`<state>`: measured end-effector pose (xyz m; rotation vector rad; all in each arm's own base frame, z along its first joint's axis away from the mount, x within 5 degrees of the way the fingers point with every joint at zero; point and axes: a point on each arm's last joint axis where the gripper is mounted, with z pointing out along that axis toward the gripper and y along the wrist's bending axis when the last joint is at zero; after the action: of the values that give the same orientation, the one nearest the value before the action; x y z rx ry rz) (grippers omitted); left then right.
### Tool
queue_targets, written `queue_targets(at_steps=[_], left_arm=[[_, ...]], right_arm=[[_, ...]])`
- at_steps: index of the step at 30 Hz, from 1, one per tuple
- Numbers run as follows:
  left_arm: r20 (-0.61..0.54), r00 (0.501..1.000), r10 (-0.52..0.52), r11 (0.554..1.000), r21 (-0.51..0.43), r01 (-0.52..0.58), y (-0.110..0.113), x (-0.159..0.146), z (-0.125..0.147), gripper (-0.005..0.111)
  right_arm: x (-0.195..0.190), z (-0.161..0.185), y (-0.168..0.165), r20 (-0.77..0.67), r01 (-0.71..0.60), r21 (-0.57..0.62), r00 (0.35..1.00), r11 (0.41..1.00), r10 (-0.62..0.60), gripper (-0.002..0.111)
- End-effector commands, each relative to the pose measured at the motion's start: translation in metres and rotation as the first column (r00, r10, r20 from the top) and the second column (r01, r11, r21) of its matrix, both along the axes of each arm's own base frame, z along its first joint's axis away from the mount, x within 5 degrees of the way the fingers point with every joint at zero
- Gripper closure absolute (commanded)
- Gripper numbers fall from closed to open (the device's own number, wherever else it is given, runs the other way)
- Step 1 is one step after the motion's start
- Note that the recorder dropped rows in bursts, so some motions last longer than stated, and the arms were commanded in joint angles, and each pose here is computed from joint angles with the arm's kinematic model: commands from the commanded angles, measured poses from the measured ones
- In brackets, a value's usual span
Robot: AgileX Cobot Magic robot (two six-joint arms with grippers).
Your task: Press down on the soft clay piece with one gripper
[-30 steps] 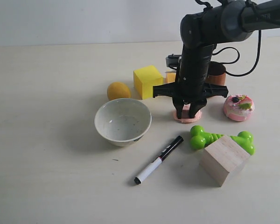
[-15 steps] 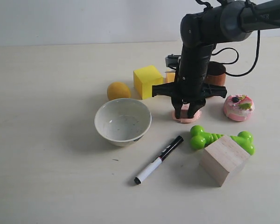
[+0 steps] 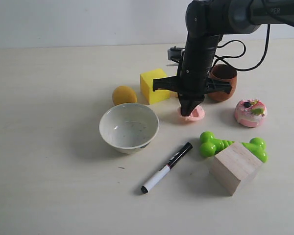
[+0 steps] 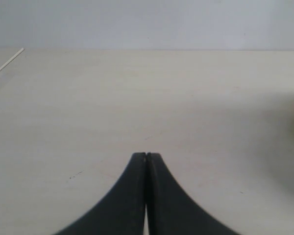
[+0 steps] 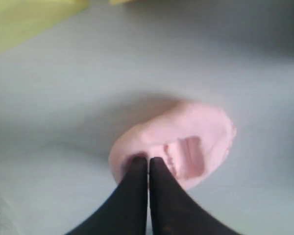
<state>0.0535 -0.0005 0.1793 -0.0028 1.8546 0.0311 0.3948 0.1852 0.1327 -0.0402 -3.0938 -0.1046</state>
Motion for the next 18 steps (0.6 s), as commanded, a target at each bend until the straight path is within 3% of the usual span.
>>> queue_targets(at_steps=[1, 8, 18], left_arm=[[0.018, 1.0, -0.002, 1.0, -0.006, 0.002, 0.0, 0.0, 0.002, 0.107], [0.018, 1.0, -0.002, 1.0, -0.006, 0.002, 0.0, 0.0, 0.002, 0.107], [0.018, 1.0, -0.002, 1.0, -0.006, 0.002, 0.0, 0.0, 0.002, 0.107]], right_arm=[[0.0, -0.003, 0.0, -0.018, -0.017, 0.001, 1.0, 1.0, 0.017, 0.108], [-0.001, 0.003, 0.003, 0.009, -0.034, -0.004, 0.999, 0.999, 0.034, 0.108], [-0.007, 0.053, -0.002, 0.241, -0.087, 0.061, 0.968, 0.994, 0.07, 0.108]])
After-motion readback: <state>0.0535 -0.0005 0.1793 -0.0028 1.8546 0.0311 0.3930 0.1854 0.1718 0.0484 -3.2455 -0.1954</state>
